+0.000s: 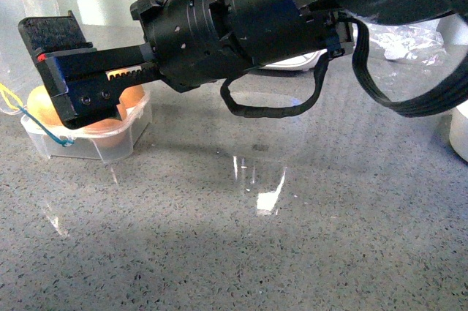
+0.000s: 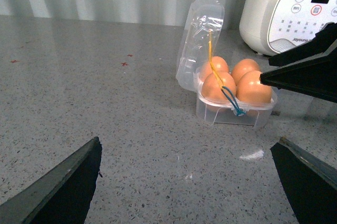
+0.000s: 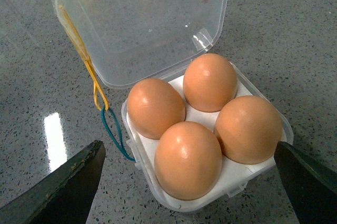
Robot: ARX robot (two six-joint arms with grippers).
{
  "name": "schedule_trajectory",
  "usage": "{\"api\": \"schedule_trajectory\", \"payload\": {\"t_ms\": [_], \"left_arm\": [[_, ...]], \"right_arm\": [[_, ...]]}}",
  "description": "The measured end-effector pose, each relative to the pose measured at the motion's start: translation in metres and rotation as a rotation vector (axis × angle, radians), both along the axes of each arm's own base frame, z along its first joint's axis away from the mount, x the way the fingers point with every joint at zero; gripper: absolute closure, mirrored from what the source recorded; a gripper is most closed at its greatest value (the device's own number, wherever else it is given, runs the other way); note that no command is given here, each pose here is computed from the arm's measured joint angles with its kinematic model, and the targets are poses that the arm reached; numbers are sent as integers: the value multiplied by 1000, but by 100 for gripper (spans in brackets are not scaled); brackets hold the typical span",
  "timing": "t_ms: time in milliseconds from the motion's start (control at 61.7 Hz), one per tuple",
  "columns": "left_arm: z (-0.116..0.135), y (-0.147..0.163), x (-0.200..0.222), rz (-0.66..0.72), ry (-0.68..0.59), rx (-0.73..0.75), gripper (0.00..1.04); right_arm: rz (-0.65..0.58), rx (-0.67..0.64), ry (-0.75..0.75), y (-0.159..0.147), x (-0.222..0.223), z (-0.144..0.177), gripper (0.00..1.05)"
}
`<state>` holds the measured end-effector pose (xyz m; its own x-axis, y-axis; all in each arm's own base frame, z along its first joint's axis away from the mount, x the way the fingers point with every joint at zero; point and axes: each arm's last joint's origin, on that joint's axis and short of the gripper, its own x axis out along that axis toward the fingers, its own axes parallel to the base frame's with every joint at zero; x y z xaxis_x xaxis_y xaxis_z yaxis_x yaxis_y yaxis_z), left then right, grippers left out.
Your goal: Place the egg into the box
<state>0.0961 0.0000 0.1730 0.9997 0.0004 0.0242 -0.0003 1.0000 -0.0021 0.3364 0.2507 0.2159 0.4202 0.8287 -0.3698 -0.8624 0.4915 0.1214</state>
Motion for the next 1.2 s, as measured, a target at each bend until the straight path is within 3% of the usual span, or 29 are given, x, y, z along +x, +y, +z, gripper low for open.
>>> {"api": "schedule_trajectory", "payload": {"t_ms": [243, 438, 714, 989, 1200], "left_arm": [[0, 0, 0, 0, 0, 0, 7], [0, 0, 0, 0, 0, 0, 7], [0, 0, 0, 0, 0, 0, 7], [0, 0, 0, 0, 0, 0, 7], [0, 0, 0, 0, 0, 0, 7]], "right_arm": [[-75, 89, -82, -32, -9, 36, 7], [-313, 117, -120, -88, -23, 54, 7], [-698, 84, -161, -181, -72, 53, 7], [-980, 2, -333, -256, -140, 53, 7], [-1143, -132, -415, -296, -194, 26, 7]]}}
